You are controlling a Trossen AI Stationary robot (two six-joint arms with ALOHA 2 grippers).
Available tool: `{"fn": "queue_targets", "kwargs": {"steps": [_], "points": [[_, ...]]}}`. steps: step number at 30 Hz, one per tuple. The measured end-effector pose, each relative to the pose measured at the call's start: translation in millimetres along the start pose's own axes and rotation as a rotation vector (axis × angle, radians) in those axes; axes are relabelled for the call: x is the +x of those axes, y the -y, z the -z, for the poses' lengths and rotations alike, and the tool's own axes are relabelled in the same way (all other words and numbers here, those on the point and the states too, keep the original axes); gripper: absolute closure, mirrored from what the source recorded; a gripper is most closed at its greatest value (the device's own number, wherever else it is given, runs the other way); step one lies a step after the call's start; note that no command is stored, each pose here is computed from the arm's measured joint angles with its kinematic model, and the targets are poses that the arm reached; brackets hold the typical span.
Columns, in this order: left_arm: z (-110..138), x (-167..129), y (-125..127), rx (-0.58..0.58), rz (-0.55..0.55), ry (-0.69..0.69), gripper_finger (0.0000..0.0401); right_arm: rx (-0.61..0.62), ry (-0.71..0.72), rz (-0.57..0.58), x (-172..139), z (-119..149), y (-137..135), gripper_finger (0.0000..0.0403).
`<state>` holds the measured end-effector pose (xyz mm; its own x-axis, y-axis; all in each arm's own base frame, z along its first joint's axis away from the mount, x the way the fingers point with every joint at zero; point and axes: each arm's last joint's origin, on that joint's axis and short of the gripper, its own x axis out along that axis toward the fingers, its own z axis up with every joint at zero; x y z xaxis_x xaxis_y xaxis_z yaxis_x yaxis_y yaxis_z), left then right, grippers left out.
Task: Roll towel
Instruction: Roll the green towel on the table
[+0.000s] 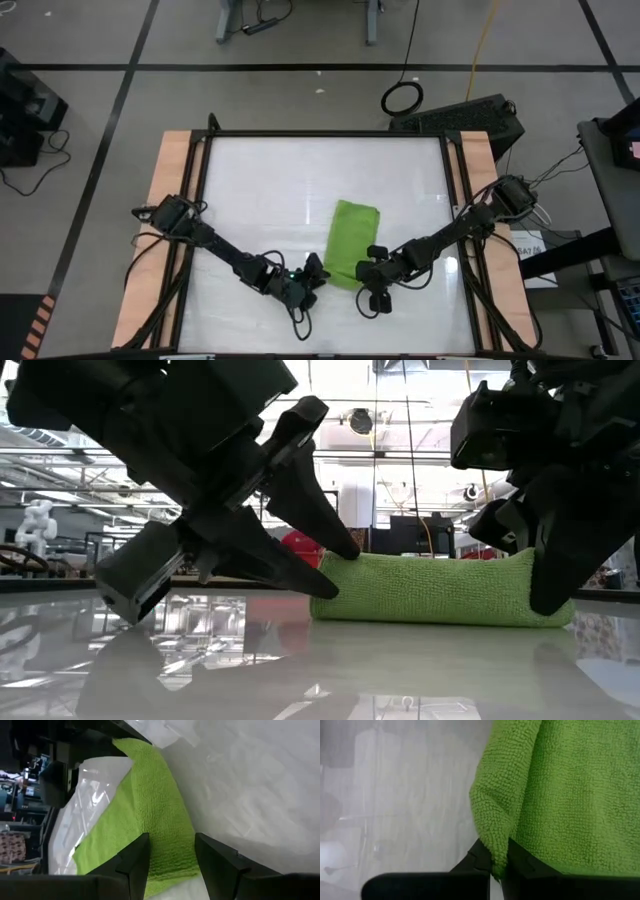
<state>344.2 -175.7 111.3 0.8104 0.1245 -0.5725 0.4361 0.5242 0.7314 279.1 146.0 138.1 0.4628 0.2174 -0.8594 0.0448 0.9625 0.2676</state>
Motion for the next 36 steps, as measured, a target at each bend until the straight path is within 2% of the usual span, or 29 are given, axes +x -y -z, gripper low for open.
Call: {"fn": "queue_targets", "kwargs": {"steps": [3, 7, 12, 16, 20, 28, 30, 33, 36], "points": [[4, 3, -2, 0.0, 0.044, 0.004, 0.0236, 0.0, 0.0, 0.0, 0, 0, 0, 0.0397], [10, 6, -4, -0.067, 0.125, 0.018, 0.0214, -0.001, 0.001, -0.001, 0, 0, 0, 0.0397], [15, 9, -7, -0.107, 0.13, 0.002, 0.0158, -0.003, 0.001, -0.001, 0, 0, 0, 0.0397], [18, 11, -10, -0.122, 0.127, -0.008, 0.0145, -0.003, 0.004, -0.003, 0, 0, 0, 0.0397], [21, 13, -11, -0.159, 0.143, -0.011, 0.0184, -0.002, 0.005, -0.003, 0, 0, 0, 0.0397], [23, 14, -10, -0.166, 0.19, -0.005, 0.0343, -0.002, 0.007, -0.004, 0, -1, -1, 0.0397], [24, 15, -11, -0.17, 0.189, -0.009, 0.0372, -0.002, 0.008, -0.004, 0, -1, -1, 0.0396], [26, 16, -13, -0.197, 0.195, -0.008, 0.039, -0.006, 0.008, -0.004, 0, -1, -1, 0.0396], [30, 20, -18, -0.289, 0.242, 0.011, 0.0387, -0.009, 0.006, -0.003, 0, -1, -1, 0.039]]}}
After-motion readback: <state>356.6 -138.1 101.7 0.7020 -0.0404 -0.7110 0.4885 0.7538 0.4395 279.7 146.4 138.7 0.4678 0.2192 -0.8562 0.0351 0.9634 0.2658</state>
